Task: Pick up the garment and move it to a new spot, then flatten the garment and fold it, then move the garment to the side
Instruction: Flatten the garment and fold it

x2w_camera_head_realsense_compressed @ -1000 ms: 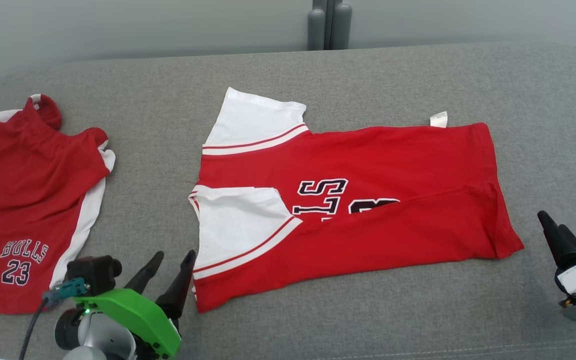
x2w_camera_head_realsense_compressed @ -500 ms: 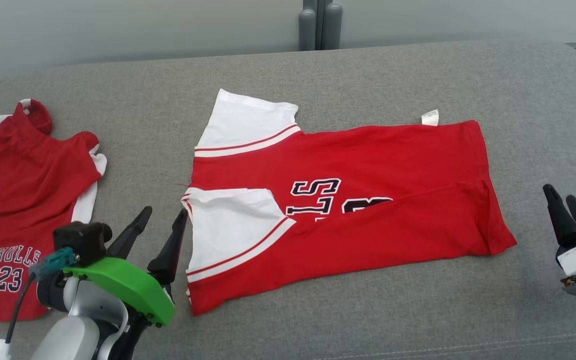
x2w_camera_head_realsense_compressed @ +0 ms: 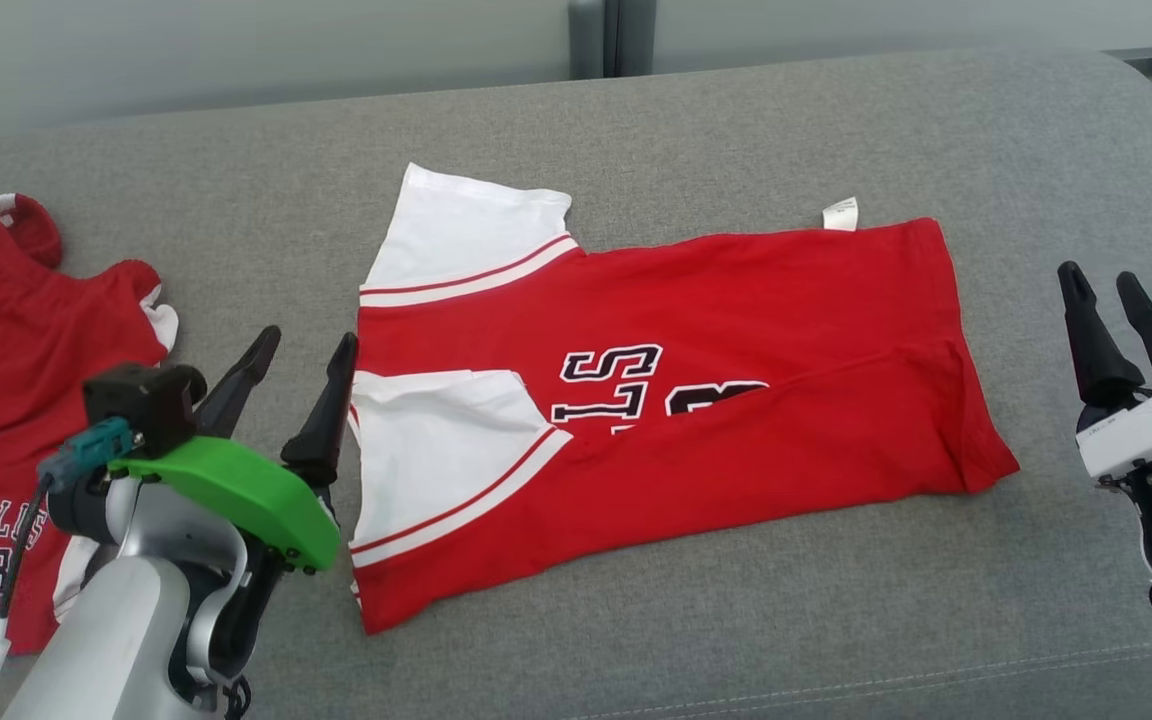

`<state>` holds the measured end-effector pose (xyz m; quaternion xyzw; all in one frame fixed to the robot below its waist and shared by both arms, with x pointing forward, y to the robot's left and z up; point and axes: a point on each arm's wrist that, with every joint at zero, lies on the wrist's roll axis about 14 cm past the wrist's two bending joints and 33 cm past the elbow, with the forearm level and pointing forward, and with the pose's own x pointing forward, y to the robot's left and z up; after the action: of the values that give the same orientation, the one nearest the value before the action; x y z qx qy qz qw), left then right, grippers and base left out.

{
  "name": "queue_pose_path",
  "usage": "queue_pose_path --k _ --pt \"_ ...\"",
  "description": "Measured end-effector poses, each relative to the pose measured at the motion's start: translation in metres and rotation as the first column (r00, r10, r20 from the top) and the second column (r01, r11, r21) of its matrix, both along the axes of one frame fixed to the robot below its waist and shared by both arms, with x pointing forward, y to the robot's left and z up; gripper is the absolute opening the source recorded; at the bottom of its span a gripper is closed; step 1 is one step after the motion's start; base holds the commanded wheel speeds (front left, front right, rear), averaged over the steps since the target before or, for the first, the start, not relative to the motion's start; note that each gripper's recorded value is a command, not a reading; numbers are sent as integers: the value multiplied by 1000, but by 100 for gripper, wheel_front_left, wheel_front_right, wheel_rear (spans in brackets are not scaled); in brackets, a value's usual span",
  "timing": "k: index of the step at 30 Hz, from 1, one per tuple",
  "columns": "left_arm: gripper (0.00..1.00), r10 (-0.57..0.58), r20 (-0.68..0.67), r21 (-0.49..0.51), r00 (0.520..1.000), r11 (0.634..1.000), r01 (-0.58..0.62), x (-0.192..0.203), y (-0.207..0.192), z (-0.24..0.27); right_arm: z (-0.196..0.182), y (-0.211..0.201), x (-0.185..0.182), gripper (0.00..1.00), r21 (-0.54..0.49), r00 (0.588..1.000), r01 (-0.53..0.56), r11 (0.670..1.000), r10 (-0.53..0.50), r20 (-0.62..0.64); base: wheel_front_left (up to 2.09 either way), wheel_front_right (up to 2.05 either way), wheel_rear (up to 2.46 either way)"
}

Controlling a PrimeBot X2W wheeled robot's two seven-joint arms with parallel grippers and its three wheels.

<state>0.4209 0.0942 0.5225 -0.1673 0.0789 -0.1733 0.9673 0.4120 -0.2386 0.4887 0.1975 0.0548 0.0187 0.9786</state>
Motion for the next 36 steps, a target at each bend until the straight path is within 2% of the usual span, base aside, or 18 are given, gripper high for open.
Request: queue_pose_path --k 4,11,18,24,36 --pt "100 -22 4 21 1000 1000 22 10 -7 0 0 6 6 100 -30 1000 -14 999 14 2 0 0 0" --pt "100 -22 -21 20 1000 1000 23 32 -13 -8 -2 -1 20 100 -95 1000 24 995 -24 0 0 0 0" --pt "100 -36 -61 58 997 998 39 57 -16 -20 4 9 45 100 -90 1000 20 996 -18 23 0 0 0" --pt "100 -60 -75 118 995 991 69 90 -24 -25 -11 18 63 100 -78 1000 2 997 -4 -24 0 0 0" --pt "100 -106 -80 192 991 974 120 159 -44 -34 -52 21 101 100 -124 988 -46 991 27 -151 0 0 0"
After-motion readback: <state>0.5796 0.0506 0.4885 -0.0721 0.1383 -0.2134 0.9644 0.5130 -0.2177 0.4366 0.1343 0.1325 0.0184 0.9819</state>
